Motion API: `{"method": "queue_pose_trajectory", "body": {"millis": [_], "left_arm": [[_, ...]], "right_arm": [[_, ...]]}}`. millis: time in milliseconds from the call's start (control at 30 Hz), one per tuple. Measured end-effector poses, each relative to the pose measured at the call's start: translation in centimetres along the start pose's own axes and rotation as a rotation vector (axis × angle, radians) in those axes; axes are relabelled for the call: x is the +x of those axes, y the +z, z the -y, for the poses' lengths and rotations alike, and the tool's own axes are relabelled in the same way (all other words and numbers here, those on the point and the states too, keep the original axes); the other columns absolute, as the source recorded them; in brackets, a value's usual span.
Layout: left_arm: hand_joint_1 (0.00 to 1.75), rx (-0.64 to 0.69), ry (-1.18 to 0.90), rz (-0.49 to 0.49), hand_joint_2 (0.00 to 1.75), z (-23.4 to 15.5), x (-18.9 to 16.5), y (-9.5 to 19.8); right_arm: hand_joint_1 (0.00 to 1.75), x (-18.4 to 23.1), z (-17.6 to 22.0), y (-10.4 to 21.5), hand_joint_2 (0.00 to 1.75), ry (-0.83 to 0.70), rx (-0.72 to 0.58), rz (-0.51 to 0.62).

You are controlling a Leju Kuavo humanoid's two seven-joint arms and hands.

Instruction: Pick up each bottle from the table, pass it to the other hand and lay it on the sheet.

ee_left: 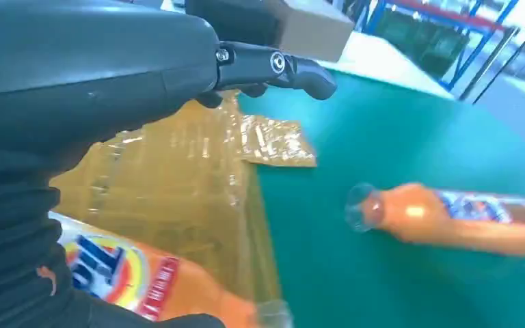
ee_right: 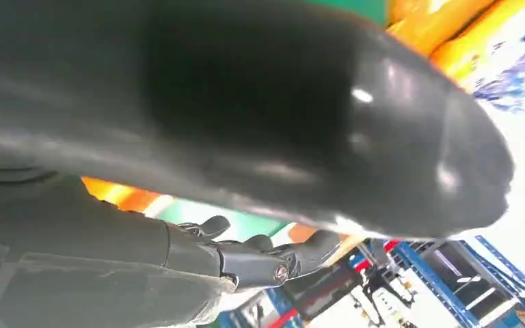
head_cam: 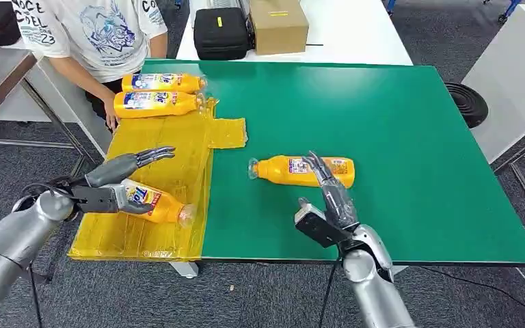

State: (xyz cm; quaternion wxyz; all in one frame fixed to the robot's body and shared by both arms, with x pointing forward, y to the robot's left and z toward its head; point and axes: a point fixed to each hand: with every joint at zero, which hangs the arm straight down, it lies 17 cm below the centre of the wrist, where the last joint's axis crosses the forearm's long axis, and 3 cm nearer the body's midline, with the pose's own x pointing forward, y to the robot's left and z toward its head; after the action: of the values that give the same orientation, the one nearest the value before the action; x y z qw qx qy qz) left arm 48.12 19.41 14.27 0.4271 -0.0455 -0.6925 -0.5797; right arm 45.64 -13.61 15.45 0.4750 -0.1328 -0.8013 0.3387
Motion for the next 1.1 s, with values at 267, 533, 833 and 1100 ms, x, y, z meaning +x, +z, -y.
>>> {"method": "queue_pose_trajectory", "body": {"millis": [267,533,833,1100], "left_arm": [[0.0,0.204,0.062,-0.116,1.75,-1.9,-1.8,-2.1],[0.0,0.328,0.193,-0.208,1.75,-1.3,-4.2,-1.0],[0.0,0.352,0.239,-0.218,1.75,-0.7,-4.5,-1.3],[0.0,0.347,0.251,-0.218,1.75,-0.5,-4.5,-2.0]], "right_arm": [[0.0,-7.4,2.6,-1.9,1.75,0.181,0.139,-0.141],[0.0,-16.7,6.2,-0.6,1.75,0.268,0.305,-0.35],[0.0,-20.6,7.7,0.0,1.75,0.298,0.406,-0.486],[0.0,-20.2,5.8,-0.9,1.75,0.319,0.473,-0.508]]}}
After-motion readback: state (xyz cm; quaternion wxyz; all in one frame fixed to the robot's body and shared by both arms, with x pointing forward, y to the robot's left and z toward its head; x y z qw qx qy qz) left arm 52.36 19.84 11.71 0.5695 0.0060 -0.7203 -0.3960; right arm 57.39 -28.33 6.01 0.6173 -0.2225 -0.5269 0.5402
